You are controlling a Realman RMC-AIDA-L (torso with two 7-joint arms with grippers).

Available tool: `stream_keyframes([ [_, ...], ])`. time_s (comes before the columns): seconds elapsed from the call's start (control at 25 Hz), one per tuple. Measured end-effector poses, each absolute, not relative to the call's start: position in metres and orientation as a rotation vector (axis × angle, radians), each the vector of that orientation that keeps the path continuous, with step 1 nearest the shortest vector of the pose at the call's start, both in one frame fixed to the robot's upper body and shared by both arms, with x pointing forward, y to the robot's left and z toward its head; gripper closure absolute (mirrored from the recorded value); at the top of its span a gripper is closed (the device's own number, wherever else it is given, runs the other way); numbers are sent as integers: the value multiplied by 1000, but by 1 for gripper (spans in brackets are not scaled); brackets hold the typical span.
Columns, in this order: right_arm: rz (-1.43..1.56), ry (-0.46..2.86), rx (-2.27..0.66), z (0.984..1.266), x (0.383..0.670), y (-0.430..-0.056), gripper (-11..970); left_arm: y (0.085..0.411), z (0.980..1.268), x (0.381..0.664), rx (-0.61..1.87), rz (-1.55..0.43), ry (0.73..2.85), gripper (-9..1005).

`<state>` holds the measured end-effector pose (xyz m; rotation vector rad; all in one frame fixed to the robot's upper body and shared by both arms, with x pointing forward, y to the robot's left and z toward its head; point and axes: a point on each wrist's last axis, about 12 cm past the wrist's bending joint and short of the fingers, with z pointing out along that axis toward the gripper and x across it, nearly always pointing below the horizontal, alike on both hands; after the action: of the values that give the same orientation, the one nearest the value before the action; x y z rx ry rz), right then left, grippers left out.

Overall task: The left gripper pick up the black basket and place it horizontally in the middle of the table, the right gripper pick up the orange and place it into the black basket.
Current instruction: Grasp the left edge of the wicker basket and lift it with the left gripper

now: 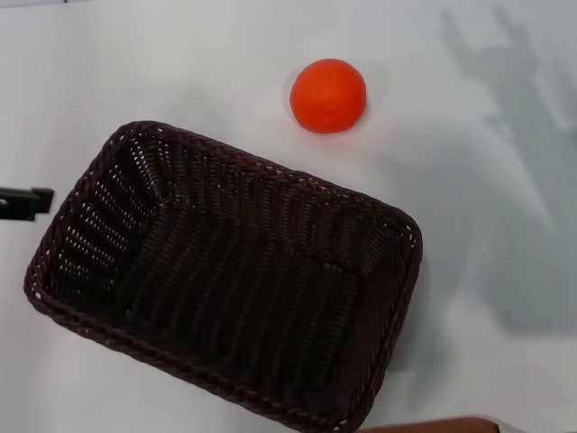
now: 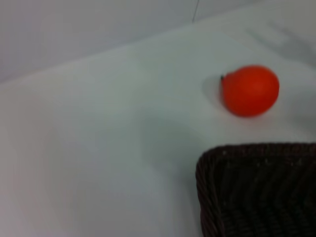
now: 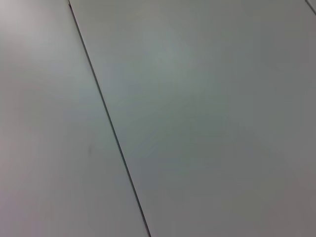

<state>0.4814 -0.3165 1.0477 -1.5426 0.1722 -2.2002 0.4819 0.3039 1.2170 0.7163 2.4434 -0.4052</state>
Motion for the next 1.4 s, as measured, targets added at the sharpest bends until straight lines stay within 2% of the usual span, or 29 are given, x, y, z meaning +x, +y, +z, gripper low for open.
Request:
stream_keyframes([
  [0.52,-2200,160,-1527,1049,483,-314,98,274,1175,509,779,-492,2531,153],
  [1.0,-2190,154,-1501,1053,489,-311,110,259,1153,522,765,-418,2665,166],
  [1.2,-2190,151,-1497,1054,490,-310,115,259,1153,523,749,-421,2668,437],
  [1.4,-2190,157,-1492,1054,490,-311,121,260,1151,524,695,-433,2686,549],
])
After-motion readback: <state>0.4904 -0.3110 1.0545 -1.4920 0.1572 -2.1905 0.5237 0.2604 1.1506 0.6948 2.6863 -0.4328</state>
